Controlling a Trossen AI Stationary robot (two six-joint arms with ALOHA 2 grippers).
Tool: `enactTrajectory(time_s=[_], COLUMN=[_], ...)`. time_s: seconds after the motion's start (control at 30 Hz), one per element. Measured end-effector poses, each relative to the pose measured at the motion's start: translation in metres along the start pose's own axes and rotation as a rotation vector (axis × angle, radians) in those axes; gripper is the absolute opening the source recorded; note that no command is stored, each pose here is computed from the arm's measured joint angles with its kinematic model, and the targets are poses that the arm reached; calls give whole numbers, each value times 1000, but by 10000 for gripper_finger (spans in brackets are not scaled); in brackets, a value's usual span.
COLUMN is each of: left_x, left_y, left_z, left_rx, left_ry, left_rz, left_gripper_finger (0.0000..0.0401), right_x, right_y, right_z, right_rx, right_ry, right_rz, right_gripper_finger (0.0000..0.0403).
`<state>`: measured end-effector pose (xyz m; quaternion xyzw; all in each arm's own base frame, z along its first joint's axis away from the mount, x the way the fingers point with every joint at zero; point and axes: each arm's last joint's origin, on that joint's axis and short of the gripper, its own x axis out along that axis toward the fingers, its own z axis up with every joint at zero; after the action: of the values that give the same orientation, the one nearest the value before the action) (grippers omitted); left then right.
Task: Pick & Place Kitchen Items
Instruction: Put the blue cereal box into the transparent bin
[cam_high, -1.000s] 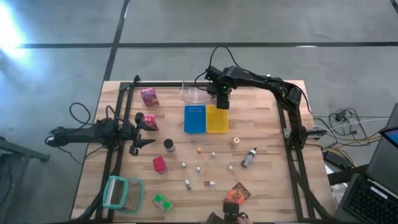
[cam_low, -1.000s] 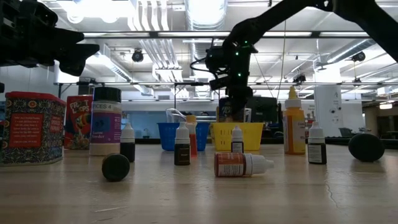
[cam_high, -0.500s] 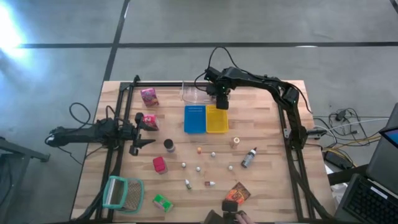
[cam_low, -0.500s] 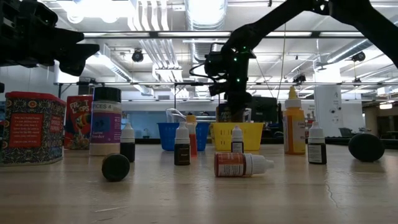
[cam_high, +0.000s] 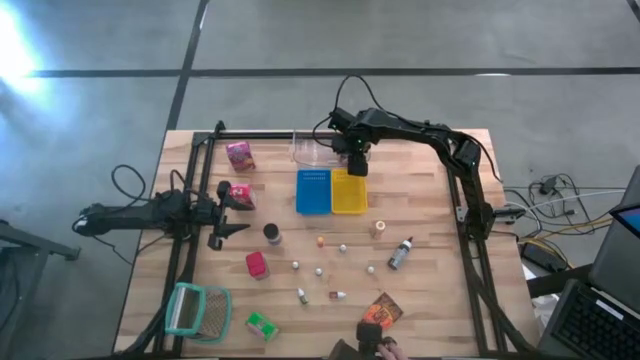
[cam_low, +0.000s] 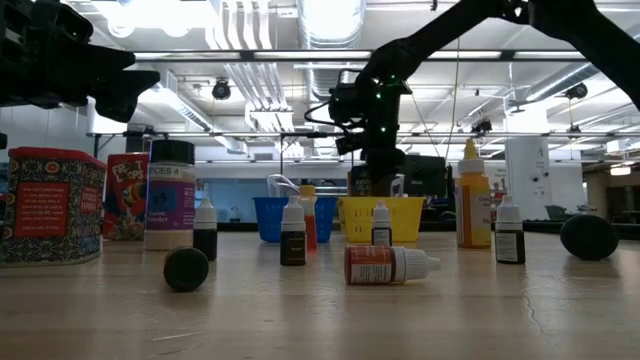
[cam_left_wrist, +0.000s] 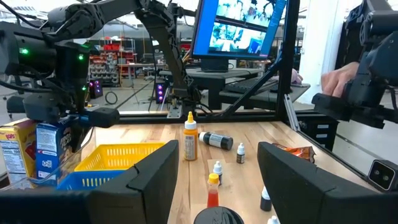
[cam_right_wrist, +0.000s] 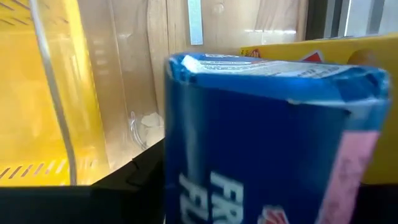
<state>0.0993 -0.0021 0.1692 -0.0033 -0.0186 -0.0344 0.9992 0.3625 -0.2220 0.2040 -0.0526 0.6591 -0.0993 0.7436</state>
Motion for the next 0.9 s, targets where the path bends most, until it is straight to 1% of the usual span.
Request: enactTrajectory(time_s=[0.13, 0.27, 0.53, 0.63, 0.7, 0.73, 0.8, 0.9], left_x=[0, 0, 0, 0, 0, 0, 0, 0], left_y=[0, 0, 0, 0, 0, 0, 0, 0], left_z=[0, 0, 0, 0, 0, 0, 0, 0], left_rx=[0, 0, 0, 0, 0, 0, 0, 0], left_ry=[0, 0, 0, 0, 0, 0, 0, 0], left_rz=[0, 0, 0, 0, 0, 0, 0, 0], left_gripper_finger=[226, 226, 226, 226, 226, 226, 226, 226], right_x=[-16, -35, -103, -122, -123, -119, -106, -84], right_y=[-1, -1, 7, 9, 8, 7, 5, 6], right_z=[1, 0, -13, -17, -18, -18, -17, -12], right_rx=[2, 15, 117, 128, 145, 159, 179, 165], right_ry=[-37, -77, -214, -276, -280, -266, -232, -174], right_rz=[-19, -38, -83, -103, -101, -100, -85, -66], right_gripper_finger=[209, 203, 183, 180, 182, 183, 184, 182])
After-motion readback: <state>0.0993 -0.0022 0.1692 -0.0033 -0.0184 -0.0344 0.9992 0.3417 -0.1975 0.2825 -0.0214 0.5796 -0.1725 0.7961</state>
